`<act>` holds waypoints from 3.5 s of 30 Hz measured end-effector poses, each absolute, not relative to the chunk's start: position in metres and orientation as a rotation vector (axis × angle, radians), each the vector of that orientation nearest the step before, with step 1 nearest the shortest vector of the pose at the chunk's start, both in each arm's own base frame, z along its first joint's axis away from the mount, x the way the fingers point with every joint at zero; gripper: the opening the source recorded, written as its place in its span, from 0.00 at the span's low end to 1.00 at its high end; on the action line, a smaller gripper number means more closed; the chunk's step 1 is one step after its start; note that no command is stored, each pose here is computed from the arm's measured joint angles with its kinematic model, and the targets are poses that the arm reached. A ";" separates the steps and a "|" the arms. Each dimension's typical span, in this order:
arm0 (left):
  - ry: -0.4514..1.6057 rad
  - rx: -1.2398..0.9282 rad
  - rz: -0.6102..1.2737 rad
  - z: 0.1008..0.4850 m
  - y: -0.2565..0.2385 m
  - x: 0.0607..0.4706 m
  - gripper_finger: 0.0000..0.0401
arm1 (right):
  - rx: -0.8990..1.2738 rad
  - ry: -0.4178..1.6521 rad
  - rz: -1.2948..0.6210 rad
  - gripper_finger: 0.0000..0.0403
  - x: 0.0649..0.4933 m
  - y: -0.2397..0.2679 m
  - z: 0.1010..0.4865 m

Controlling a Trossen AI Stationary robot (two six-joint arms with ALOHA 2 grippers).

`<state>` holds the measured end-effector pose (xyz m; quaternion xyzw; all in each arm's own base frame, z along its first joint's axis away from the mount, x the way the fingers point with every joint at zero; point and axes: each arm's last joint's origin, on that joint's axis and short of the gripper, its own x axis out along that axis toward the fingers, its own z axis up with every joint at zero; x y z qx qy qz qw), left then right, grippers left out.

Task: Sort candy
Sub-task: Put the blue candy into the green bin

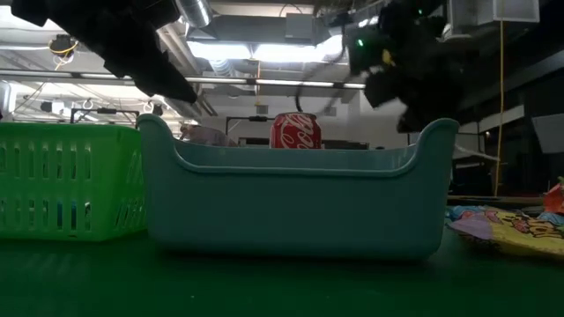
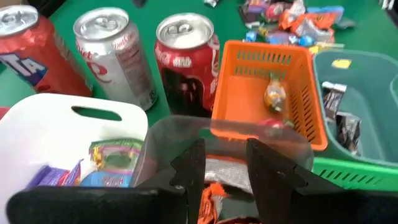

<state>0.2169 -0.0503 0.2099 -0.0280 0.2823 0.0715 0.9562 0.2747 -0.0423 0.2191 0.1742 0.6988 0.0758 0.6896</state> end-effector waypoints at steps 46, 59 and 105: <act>0.014 -0.113 0.150 0.263 -0.053 0.234 0.27 | -0.082 0.212 0.255 0.20 0.382 0.007 0.344; 0.000 -0.090 0.210 0.264 -0.051 0.233 0.27 | -0.088 0.168 0.255 0.20 0.385 0.007 0.346; 0.438 -0.289 -0.201 0.227 -0.087 0.218 0.00 | 0.041 0.476 0.280 0.55 0.346 0.008 0.347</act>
